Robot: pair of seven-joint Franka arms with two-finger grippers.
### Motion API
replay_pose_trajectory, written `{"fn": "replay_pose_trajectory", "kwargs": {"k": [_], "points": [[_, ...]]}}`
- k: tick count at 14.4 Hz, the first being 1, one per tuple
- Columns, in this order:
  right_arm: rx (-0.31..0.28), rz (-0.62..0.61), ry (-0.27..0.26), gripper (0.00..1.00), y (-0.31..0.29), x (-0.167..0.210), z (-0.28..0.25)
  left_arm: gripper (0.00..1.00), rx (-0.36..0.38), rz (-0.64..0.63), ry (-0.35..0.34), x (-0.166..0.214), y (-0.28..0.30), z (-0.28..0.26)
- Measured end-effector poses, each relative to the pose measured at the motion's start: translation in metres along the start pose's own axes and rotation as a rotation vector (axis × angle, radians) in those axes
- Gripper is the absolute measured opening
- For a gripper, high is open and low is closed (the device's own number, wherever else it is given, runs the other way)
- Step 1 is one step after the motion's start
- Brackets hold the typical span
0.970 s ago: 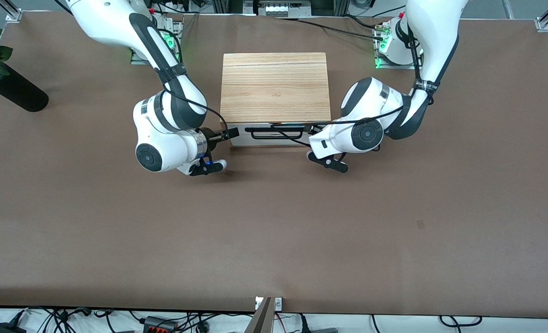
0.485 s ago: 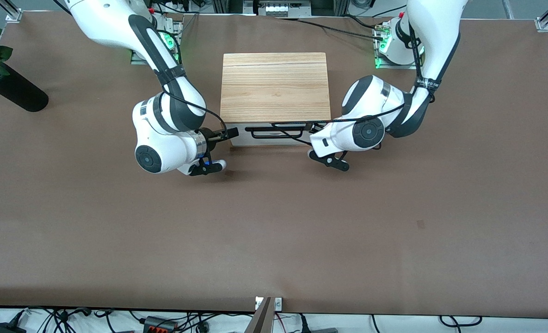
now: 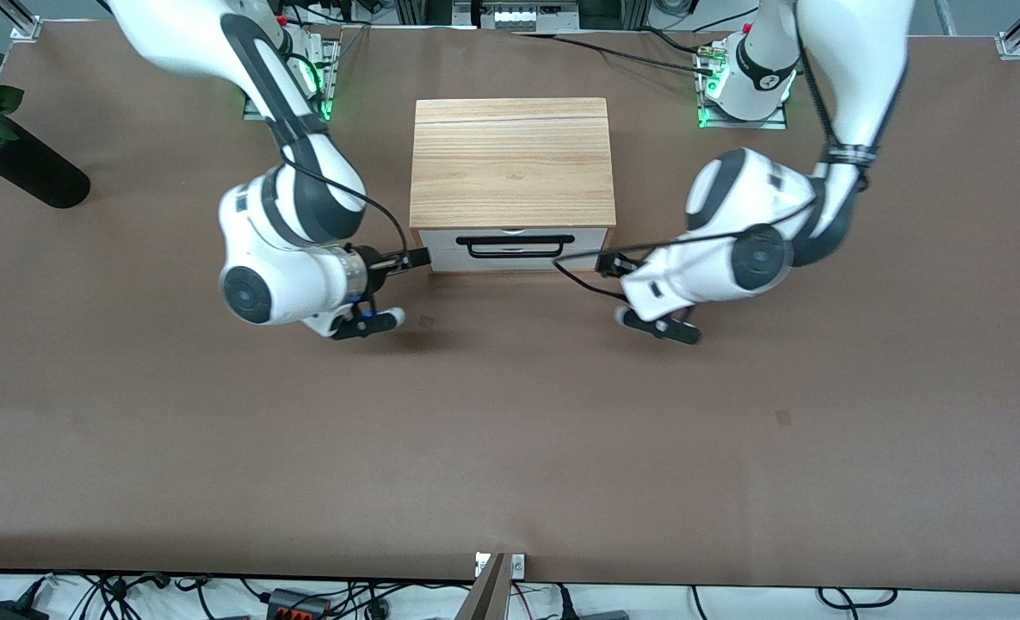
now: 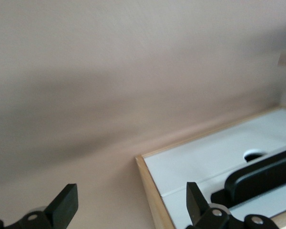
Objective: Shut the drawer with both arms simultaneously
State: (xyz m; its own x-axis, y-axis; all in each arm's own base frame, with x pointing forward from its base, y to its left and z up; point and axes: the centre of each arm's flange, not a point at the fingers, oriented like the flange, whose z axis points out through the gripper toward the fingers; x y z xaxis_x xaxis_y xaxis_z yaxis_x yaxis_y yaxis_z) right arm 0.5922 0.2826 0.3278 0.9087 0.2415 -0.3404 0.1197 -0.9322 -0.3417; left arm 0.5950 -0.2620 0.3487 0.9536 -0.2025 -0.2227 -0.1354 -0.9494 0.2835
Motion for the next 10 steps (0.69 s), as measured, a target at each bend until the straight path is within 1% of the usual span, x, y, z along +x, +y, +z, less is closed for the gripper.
{"fn": "replay_pose_trajectory", "kwargs": {"k": [2,4,6,8,9,10], "points": [[-0.113,-0.034,0.085,1.0,0.004,-0.004,-0.048,1.0,0.003,-0.026,0.02,0.006,-0.025,-0.031],[-0.205,-0.037,0.14,1.0,0.015,-0.014,-0.091,1.0,0.045,-0.04,0.047,0.007,-0.049,-0.069],[-0.276,0.0,0.179,1.0,0.042,-0.027,-0.131,1.0,0.068,-0.064,0.057,-0.002,-0.07,-0.109],[-0.334,0.049,0.208,1.0,0.076,-0.043,-0.172,1.0,0.069,-0.111,0.057,-0.015,-0.099,-0.143],[-0.354,0.073,0.22,1.0,0.086,-0.053,-0.196,1.0,0.067,-0.138,0.056,-0.02,-0.116,-0.157],[-0.367,0.097,0.219,1.0,0.092,-0.065,-0.22,1.0,0.073,-0.16,0.054,-0.025,-0.131,-0.17]]}}
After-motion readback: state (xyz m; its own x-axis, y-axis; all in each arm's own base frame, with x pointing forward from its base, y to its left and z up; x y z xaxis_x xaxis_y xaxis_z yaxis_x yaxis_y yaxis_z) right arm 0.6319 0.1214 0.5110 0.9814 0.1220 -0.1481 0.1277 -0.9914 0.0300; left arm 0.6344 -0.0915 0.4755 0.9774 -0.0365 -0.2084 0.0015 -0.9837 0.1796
